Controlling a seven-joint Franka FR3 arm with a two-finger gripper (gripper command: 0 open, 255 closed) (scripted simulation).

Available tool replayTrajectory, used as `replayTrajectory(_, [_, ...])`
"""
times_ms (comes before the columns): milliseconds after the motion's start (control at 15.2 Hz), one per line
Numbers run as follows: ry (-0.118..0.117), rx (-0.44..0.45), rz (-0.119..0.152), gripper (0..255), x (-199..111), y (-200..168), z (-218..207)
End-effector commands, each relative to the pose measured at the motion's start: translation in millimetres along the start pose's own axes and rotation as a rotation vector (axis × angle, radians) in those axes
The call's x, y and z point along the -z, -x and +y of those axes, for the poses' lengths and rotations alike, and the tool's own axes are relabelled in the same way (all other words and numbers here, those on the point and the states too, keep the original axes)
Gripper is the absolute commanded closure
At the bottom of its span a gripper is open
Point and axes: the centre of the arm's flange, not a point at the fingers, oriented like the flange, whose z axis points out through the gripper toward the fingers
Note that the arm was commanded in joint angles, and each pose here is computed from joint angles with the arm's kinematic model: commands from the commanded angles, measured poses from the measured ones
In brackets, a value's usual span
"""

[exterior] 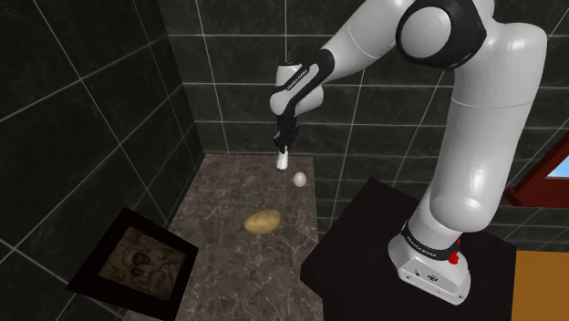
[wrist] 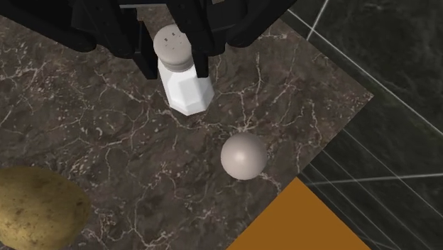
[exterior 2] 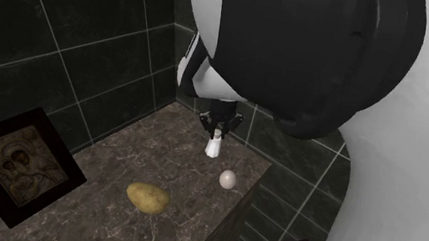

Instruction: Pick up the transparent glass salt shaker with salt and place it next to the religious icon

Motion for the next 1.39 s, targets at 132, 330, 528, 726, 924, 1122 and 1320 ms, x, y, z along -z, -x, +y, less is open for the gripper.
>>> replayTrajectory(132, [0.000, 0.000, 0.000, 255, 21.7, -1.2, -1.1])
replayTrajectory(330, [0.000, 0.000, 0.000, 255, 37.5, -1.7, -1.8])
replayTrajectory(528, [0.000, 0.000, 0.000, 255, 53.3, -2.2, -2.5])
replayTrajectory(726, [0.000, 0.000, 0.000, 255, 69.1, -2.6, -3.1])
replayTrajectory(924, [0.000, 0.000, 0.000, 255, 85.0, -3.1, -3.8])
replayTrajectory(1122, [0.000, 0.000, 0.000, 255, 100.8, -3.6, -4.4])
replayTrajectory(1320, [0.000, 0.000, 0.000, 255, 116.6, -4.1, -5.1])
